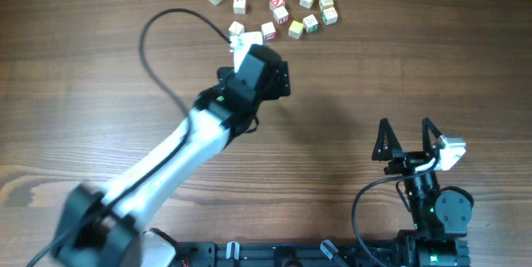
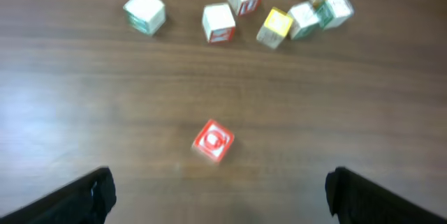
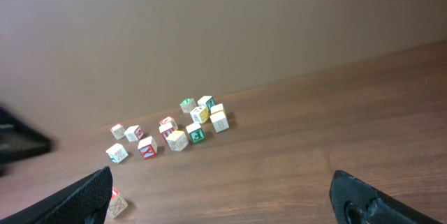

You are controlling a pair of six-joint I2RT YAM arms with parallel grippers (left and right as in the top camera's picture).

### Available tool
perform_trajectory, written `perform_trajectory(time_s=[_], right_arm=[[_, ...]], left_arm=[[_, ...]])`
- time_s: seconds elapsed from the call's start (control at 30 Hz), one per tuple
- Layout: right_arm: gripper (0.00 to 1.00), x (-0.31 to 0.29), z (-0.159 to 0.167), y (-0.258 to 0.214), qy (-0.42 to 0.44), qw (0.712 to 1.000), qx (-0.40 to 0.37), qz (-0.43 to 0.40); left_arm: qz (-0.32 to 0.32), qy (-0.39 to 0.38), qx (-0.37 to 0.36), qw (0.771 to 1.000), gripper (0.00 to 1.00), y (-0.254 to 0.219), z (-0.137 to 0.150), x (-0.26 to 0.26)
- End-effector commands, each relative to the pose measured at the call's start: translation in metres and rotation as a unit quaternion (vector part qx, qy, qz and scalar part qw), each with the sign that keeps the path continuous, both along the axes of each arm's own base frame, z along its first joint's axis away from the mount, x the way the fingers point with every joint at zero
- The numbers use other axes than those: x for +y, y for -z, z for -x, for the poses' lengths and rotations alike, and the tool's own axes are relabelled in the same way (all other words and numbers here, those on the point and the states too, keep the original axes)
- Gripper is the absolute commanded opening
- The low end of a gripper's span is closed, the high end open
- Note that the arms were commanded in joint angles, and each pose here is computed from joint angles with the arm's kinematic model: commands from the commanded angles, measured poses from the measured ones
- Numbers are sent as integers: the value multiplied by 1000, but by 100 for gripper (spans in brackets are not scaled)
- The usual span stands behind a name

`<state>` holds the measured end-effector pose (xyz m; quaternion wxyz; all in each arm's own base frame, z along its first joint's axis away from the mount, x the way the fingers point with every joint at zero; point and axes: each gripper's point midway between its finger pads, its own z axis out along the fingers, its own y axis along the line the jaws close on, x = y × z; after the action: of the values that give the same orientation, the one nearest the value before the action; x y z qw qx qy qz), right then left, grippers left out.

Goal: Form a circle
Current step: 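Open the left gripper and pull the left arm back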

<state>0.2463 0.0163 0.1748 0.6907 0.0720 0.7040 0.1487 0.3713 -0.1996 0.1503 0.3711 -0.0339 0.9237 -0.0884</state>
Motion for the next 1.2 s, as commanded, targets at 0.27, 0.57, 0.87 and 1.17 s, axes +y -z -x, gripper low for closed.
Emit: perform_trajectory(time_s=[0.27,0.57,0.87,1.17], right_arm=[[100,-3,0,-2,8,1000,-4,-3],[100,-3,0,-2,8,1000,-4,-3],[100,-1,0,-3,2,999,-3,-35],[100,66,22,-7,-196,917,95,-334]], left_arm=[[-82,-12,104,991,100,-40,124,95],[-139,-11,186,973,100,-27,172,127],[-139,-11,186,973,100,-27,172,127],[-139,-11,186,973,100,-27,172,127]])
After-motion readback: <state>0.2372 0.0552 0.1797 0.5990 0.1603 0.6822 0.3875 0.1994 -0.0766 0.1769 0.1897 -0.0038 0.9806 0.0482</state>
